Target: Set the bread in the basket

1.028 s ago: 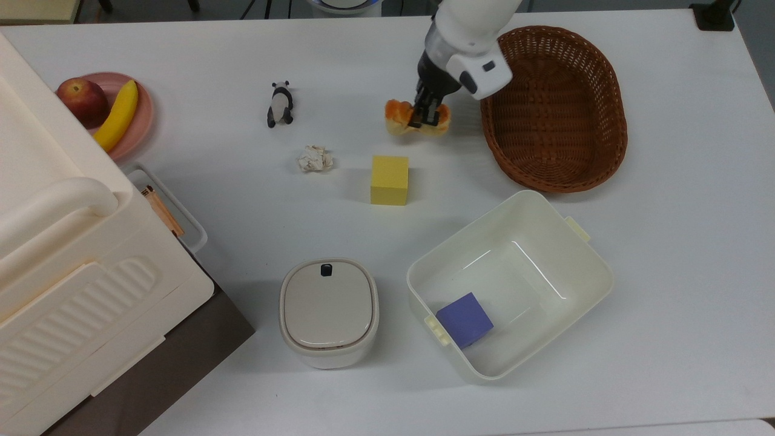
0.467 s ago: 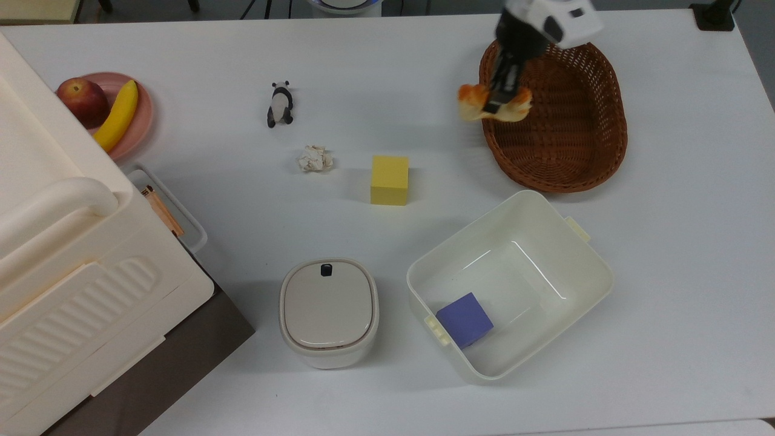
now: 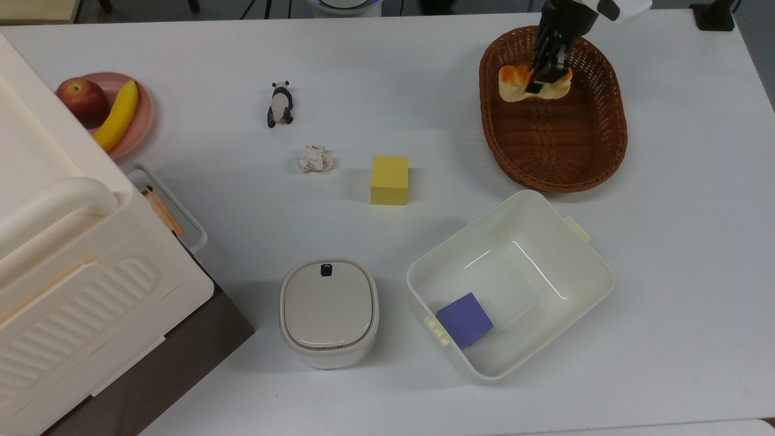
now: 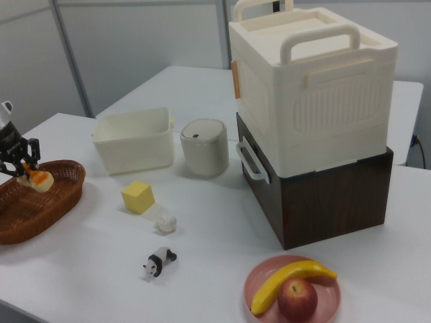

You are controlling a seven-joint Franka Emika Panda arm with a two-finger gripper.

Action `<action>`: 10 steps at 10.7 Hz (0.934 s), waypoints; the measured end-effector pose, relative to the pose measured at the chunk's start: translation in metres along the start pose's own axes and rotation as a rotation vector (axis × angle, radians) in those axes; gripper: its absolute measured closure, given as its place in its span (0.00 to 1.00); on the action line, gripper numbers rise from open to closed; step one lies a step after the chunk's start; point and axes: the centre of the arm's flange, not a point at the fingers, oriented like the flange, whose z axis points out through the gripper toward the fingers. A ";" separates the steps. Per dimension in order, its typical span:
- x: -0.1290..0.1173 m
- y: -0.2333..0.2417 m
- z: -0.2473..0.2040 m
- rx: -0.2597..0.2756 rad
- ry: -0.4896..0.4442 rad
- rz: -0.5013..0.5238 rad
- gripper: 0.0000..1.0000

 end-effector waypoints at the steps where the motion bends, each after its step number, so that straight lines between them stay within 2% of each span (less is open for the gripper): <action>1: 0.004 -0.003 0.003 0.005 -0.002 -0.008 0.69; 5: 0.004 -0.002 0.011 0.018 -0.008 -0.009 0.08; 6: 0.003 -0.001 0.010 0.017 -0.007 -0.006 0.00; 8: -0.004 0.003 0.007 0.021 -0.022 0.007 0.00; 10: -0.032 0.019 -0.007 0.022 -0.055 0.063 0.00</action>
